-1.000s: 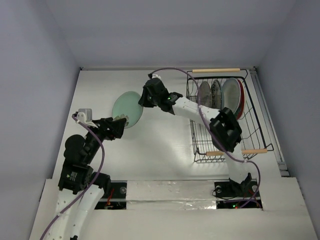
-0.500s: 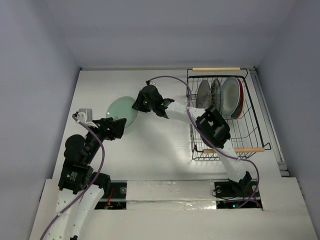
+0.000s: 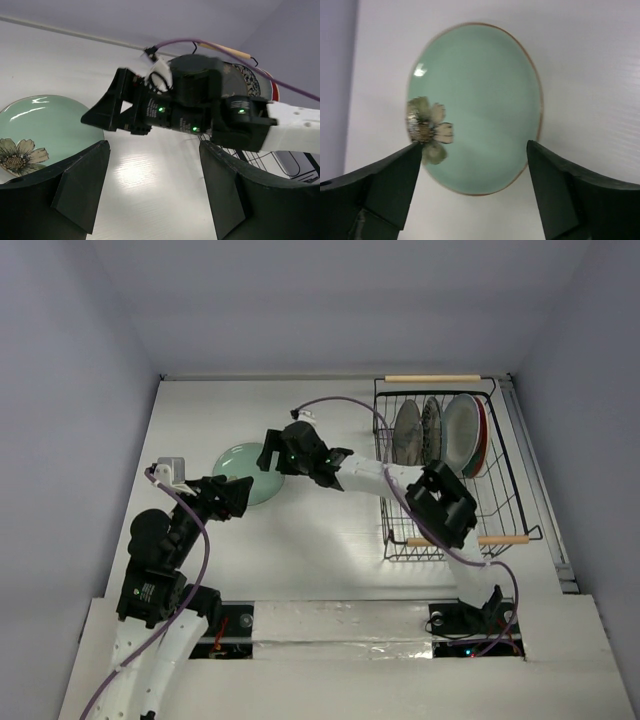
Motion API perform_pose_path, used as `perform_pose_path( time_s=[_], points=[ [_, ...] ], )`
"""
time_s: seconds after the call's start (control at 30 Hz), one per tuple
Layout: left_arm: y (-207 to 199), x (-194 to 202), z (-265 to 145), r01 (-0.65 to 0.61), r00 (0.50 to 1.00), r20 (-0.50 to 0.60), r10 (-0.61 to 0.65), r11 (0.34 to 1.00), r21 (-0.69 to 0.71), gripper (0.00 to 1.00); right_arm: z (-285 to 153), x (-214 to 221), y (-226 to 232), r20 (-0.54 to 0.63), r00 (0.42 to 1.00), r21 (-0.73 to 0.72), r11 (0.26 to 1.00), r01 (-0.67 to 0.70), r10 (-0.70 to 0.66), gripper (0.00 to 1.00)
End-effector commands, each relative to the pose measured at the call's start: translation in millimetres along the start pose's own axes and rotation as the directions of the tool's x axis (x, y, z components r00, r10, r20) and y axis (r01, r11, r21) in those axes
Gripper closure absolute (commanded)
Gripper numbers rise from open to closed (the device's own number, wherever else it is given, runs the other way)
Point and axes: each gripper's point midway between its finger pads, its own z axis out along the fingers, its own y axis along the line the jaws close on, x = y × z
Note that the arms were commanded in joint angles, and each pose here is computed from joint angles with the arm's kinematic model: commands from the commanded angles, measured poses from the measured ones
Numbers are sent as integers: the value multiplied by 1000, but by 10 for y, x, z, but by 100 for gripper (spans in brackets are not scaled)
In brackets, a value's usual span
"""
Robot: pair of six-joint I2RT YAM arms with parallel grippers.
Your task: Unload the plates from the dish rack
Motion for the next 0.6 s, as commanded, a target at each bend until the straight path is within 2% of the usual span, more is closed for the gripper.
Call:
perform_pose_path(
  time_s=[0.0, 0.1, 0.17, 0.2, 0.23, 0.3, 0.37, 0.4, 0.47, 0.5, 0.53, 0.57],
  points=[
    [-33, -29, 29, -1, 1000, 17, 1, 1000, 23, 31, -461, -601, 477, 166, 985, -72, 996, 55, -42, 7],
    [-30, -34, 27, -2, 1000, 20, 1, 1000, 21, 31, -808, -830, 617, 202, 976, -96, 990, 106, -85, 9],
    [-32, -44, 23, -4, 1000, 23, 3, 1000, 21, 31, -1012, -915, 557, 225, 967, -65, 988, 139, -122, 20],
    [-31, -41, 23, -2, 1000, 22, 1, 1000, 20, 31, -1134, -1037, 467, 269, 952, -9, 988, 156, -148, 50],
    [-31, -41, 23, -2, 1000, 22, 1, 1000, 20, 31, -1409, -1258, 436, 317, 937, 5, 989, 149, -143, 68],
    [-32, -33, 27, -2, 1000, 19, 1, 1000, 22, 32, -1606, -1358, 126, 339, 922, 91, 982, 167, -188, 100],
    [-46, -37, 24, -4, 1000, 20, 3, 1000, 30, 38, -1987, -1628, -178, 384, 901, 171, 975, 145, -201, 100],
    [-54, -36, 23, -6, 1000, 19, 5, 999, 35, 40, -2088, -1657, -448, 385, 888, 270, 951, 152, -251, 100],
    [-59, -38, 23, -5, 1000, 20, 4, 999, 37, 52, -2451, -1808, -807, 393, 875, 388, 914, 121, -282, 100],
    [-60, -30, 27, -6, 1000, 17, 5, 999, 39, 57, -2557, -1821, -999, 375, 868, 458, 879, 132, -326, 91],
    [-58, -27, 27, -6, 1000, 16, 5, 999, 38, 73, -2672, -1839, -1211, 344, 874, 517, 847, 127, -342, 85],
    [-53, -22, 30, -4, 1000, 14, 3, 999, 35, 79, -2809, -1884, -1291, 349, 871, 541, 833, 115, -347, 78]
  ],
)
